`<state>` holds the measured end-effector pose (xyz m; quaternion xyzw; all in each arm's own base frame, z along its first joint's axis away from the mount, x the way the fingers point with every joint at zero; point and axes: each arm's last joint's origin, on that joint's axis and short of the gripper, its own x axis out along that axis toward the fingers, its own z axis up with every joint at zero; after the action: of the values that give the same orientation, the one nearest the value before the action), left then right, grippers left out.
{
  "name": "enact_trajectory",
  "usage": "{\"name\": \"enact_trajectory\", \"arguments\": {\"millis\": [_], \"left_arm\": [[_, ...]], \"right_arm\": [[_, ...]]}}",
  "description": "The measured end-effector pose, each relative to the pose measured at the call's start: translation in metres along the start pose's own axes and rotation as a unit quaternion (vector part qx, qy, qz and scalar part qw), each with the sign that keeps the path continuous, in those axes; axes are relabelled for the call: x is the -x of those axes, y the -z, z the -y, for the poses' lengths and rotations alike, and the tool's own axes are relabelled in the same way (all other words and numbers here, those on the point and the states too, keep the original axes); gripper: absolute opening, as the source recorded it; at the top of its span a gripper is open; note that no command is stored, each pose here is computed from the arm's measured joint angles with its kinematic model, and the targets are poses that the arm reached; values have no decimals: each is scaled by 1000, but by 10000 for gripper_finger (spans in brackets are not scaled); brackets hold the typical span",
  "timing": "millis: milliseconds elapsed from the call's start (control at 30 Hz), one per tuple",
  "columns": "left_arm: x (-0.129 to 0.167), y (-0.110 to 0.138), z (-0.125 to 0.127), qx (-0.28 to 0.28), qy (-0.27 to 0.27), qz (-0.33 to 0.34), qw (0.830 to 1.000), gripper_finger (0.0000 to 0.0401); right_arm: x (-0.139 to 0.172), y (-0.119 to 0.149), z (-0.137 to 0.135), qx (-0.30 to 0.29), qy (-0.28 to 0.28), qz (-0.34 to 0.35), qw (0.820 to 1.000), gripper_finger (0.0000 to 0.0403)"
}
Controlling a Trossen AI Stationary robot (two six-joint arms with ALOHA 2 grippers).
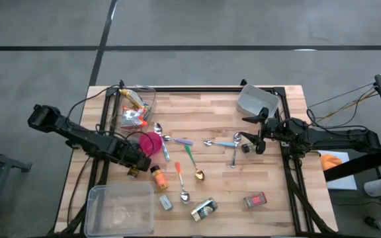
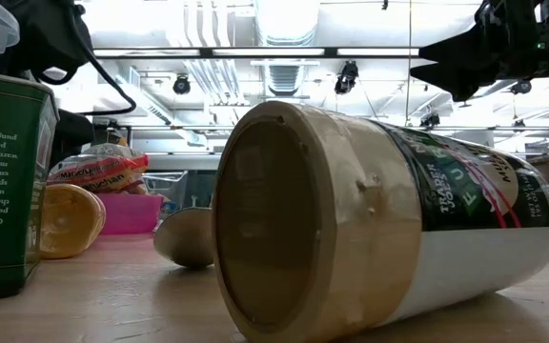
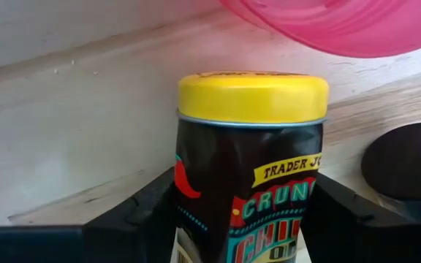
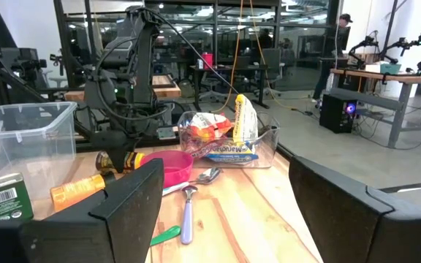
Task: Pick & Place Food Item
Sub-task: Put the yellow seasoning can into the white bin
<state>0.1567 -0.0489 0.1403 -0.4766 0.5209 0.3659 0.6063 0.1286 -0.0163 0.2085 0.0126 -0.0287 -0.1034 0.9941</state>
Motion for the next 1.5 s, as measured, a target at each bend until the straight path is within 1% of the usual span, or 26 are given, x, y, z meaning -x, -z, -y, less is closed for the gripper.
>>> {"name": "enact_trajectory", "arguments": {"millis": [100, 233, 300, 433, 567, 733, 900, 1000, 1133, 1267, 1367, 1500], "left_arm": [[0, 0, 1, 0, 7, 0, 1000, 218], [0, 0, 4, -8, 20, -5, 1000, 236], [0, 0, 4, -8, 20, -8, 1000, 234], [0, 0, 4, -3, 20, -8, 1000, 217], [0, 0, 4, -4, 20, -8, 1000, 217], [0, 1, 4, -6, 24, -14, 1000, 229], [8, 2, 7, -7, 26, -27, 999, 221], [22, 1, 9, -7, 23, -28, 999, 219], [51, 1, 14, -11, 32, -28, 999, 228], [87, 1, 19, -37, 43, -21, 998, 234], [118, -1, 23, -53, 45, 2, 998, 228], [155, -2, 26, -54, 50, 27, 997, 219]], "right_arm": [[0, 0, 0, 0, 0, 0, 1000, 290], [0, 0, 0, 0, 0, 0, 1000, 290], [0, 0, 0, 0, 0, 0, 1000, 290], [0, 0, 0, 0, 0, 0, 1000, 290], [0, 0, 0, 0, 0, 0, 1000, 290], [0, 0, 0, 0, 0, 0, 1000, 290], [0, 0, 0, 0, 0, 0, 1000, 290], [0, 0, 0, 0, 0, 0, 1000, 290], [0, 0, 0, 0, 0, 0, 1000, 290], [0, 0, 0, 0, 0, 0, 1000, 290], [0, 0, 0, 0, 0, 0, 1000, 290], [0, 0, 0, 0, 0, 0, 1000, 290]]}}
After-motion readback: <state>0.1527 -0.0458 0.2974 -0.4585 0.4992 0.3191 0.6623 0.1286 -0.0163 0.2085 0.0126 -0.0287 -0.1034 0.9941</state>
